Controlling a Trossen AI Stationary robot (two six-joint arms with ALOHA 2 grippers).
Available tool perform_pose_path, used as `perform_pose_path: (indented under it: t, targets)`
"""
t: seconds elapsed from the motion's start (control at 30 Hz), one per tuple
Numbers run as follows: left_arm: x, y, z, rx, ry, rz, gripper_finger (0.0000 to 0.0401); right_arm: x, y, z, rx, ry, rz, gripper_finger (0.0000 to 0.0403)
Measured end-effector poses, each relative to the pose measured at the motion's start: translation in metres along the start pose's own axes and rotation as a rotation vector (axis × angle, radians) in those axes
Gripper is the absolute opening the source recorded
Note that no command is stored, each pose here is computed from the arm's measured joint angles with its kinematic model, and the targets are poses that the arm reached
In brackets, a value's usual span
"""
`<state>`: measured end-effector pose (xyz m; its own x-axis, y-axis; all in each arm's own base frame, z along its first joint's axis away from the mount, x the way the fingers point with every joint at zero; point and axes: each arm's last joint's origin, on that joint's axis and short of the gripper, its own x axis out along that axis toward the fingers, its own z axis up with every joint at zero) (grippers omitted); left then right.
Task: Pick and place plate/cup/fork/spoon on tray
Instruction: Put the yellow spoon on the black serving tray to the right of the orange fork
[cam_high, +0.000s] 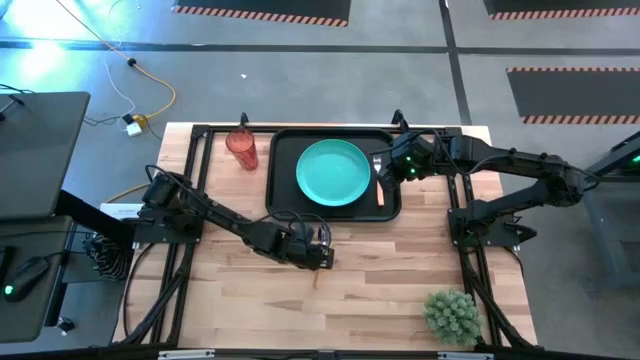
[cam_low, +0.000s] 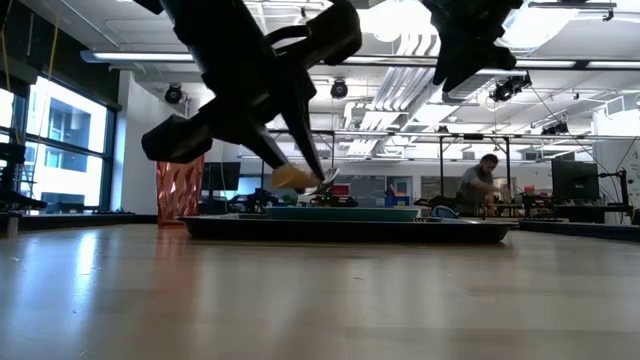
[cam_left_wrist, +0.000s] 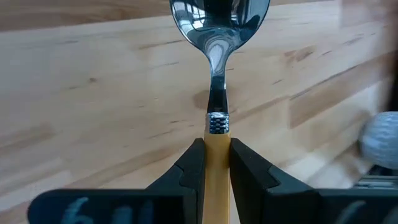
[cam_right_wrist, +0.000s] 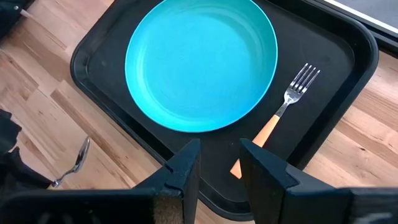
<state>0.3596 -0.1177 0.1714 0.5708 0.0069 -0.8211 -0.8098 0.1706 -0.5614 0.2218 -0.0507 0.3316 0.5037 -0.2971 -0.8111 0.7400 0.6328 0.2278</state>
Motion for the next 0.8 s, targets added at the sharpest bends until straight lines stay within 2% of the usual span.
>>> perform_pose_path:
  t: [0.13,0.3,0.53,0.8]
  targets:
    - [0.000,-0.005,0.001,-0.011,0.000,-0.053,0.0044,0.000,0.000,0.000,0.003,-0.006,-0.008,0.0103]
    - [-0.011,-0.028,0.003,0.027,-0.006,-0.125,0.0044,0.000,-0.001,0.000,0.002,-0.007,-0.015,0.0103]
    - [-0.034,-0.056,0.023,0.119,-0.052,-0.070,0.0044,0.000,-0.001,0.000,0.021,-0.007,-0.015,0.0103]
    - [-0.037,-0.068,0.033,0.136,-0.071,-0.088,0.0044,0.000,-0.001,-0.001,0.023,0.003,-0.023,0.0103]
